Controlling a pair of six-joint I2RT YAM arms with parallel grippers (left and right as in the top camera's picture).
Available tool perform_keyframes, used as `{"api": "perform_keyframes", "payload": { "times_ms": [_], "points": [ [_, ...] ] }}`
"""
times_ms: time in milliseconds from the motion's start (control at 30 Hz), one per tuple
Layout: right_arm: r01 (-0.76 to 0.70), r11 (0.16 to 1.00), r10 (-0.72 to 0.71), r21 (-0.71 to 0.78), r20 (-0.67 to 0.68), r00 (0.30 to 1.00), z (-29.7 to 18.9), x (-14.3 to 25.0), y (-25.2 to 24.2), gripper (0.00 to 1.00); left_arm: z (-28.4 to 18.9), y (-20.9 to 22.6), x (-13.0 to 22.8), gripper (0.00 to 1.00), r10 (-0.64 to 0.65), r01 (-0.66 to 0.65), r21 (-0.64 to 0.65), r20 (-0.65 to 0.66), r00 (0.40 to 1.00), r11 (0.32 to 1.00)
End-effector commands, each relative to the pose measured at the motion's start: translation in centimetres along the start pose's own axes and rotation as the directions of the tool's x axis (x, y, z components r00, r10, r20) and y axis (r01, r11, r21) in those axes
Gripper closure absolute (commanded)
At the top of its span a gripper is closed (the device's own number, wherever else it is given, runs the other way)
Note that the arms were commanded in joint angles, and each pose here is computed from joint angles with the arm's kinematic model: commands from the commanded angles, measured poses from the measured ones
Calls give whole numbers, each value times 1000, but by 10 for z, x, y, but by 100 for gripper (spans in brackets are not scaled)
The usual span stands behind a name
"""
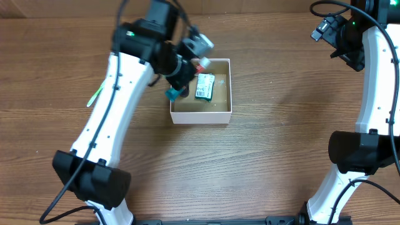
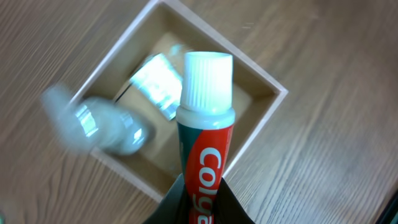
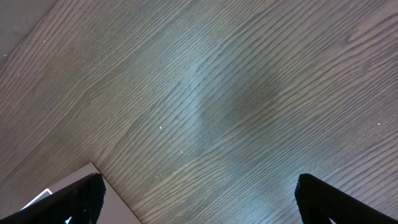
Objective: Pack container
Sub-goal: 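Lower the toothpaste tube into the box front and release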
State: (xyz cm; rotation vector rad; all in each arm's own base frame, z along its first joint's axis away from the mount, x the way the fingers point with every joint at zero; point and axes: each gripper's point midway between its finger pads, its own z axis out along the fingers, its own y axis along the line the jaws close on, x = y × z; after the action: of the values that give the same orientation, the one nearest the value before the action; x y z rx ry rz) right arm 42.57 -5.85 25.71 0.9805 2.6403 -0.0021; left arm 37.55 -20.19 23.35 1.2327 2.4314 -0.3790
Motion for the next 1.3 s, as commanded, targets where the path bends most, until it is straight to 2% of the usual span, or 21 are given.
{"api": "perform_keyframes", "payload": {
  "times_ms": [0, 167, 567, 933, 1100, 1267],
  "points": [
    [-3, 1000, 4, -11, 17, 1000, -5, -3, 0, 0, 10, -11, -5, 85, 182, -183, -26, -49, 982, 983],
    [-3, 1000, 4, -11, 17, 1000, -5, -3, 0, 0, 40, -19, 3, 78, 279, -278, 22, -125, 952, 960],
    [-3, 1000, 4, -12, 17, 1000, -5, -3, 0, 0, 116, -8, 35, 82, 289, -259, 140, -274, 917, 956],
    [-3, 1000, 4, -11, 17, 1000, -5, -3, 0, 0, 93, -16, 21, 70, 257, -241, 95, -233, 938, 966],
    [-3, 1000, 4, -11, 17, 1000, -5, -3, 0, 0, 70, -13, 14, 57, 158, -156, 28, -205, 966, 987],
    [-3, 1000, 4, -11, 17, 1000, -5, -3, 0, 0, 42, 0, 11, 50, 38, -49, -64, -164, 986, 997]
  ]
}}
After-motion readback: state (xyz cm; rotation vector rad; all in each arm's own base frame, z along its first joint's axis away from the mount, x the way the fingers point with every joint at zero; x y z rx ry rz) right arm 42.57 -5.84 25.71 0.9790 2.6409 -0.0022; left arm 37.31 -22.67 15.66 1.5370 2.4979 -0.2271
